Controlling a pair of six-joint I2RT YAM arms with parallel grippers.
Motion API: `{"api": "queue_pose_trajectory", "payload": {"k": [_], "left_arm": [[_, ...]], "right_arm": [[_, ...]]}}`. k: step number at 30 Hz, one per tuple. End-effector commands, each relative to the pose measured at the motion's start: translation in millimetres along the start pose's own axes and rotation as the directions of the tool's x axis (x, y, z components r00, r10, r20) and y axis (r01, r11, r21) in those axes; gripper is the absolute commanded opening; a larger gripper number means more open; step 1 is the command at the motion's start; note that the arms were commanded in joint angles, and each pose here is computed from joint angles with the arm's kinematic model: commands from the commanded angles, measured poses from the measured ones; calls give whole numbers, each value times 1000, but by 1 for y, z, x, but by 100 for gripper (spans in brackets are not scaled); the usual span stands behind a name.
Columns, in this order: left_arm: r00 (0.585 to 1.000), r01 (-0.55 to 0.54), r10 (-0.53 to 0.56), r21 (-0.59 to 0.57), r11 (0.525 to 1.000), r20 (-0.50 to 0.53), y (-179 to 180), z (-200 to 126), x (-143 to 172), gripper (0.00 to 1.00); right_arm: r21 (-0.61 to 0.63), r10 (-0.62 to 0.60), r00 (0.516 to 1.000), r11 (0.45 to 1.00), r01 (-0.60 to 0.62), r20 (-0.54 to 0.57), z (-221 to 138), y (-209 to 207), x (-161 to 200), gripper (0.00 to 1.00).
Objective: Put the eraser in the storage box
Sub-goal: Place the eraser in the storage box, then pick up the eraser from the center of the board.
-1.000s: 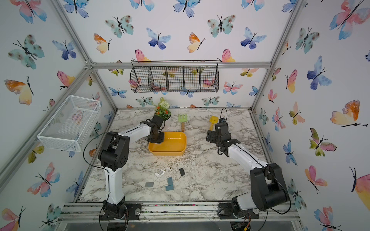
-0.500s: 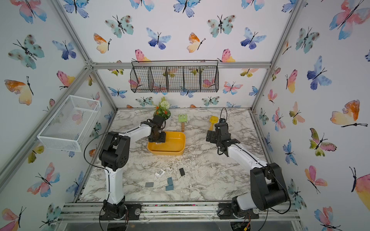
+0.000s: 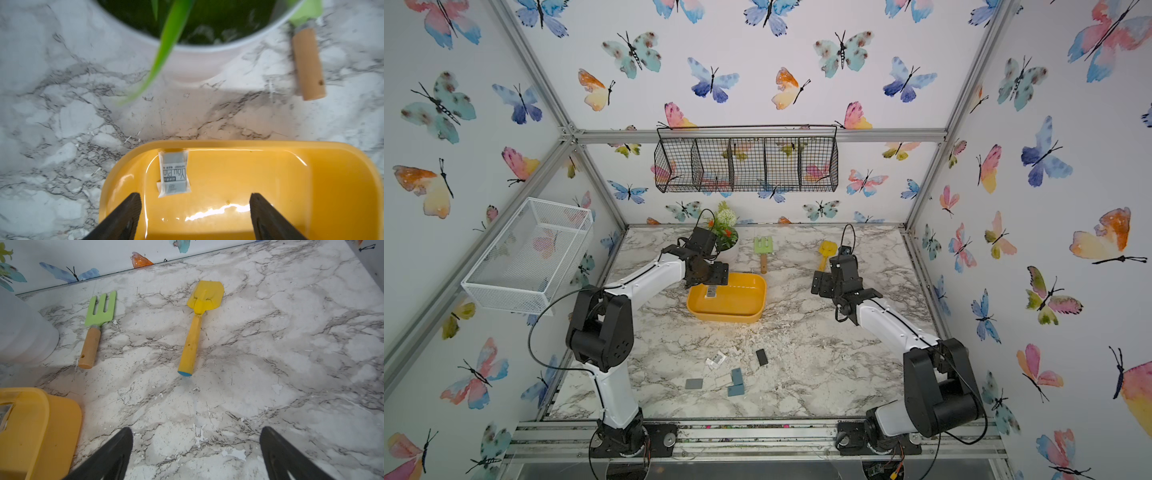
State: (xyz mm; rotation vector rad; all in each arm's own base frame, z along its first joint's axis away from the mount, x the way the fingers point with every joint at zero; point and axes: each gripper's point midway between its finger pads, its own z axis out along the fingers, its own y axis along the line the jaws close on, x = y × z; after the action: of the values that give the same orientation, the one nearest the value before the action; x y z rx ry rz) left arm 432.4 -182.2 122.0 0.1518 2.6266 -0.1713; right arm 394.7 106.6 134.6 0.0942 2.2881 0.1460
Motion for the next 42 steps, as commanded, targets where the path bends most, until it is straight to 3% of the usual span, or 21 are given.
{"api": "queue_pose_trajectory", "payload": {"k": [1, 6, 9, 14, 21, 24, 30, 42], "left_arm": [[993, -116, 116, 50, 992, -6, -22, -47, 9, 83], [962, -260, 260, 14, 966, -78, -20, -93, 78, 82], [959, -251, 259, 74, 965, -119, -24, -112, 119, 82], [972, -211, 220, 98, 973, -87, -24, -137, 150, 83], [942, -228, 254, 137, 964, -220, -48, -107, 208, 82], [929, -212, 224, 74, 974, -296, -43, -82, 232, 80], [958, -156, 153, 5, 988, -242, -34, -54, 247, 80], [959, -178, 180, 25, 984, -218, -34, -31, 254, 77]], "right_arm": [[-17, -2, 1000, 1000, 2, 4, -2, 4, -4, 98], [-21, -1, 1000, 1000, 2, 7, -6, 3, -3, 98], [-36, 1, 1000, 999, -1, -3, -7, 5, 0, 98], [-75, 5, 1000, 997, -7, -22, -7, 10, 6, 98], [-93, 13, 1000, 996, -14, -14, -11, 13, 6, 98], [-98, 17, 1000, 995, -18, -13, -15, 12, 7, 98], [-96, 13, 1000, 995, -13, -10, -18, 10, 10, 98], [-107, 17, 1000, 994, -18, -15, -16, 12, 11, 98]]}}
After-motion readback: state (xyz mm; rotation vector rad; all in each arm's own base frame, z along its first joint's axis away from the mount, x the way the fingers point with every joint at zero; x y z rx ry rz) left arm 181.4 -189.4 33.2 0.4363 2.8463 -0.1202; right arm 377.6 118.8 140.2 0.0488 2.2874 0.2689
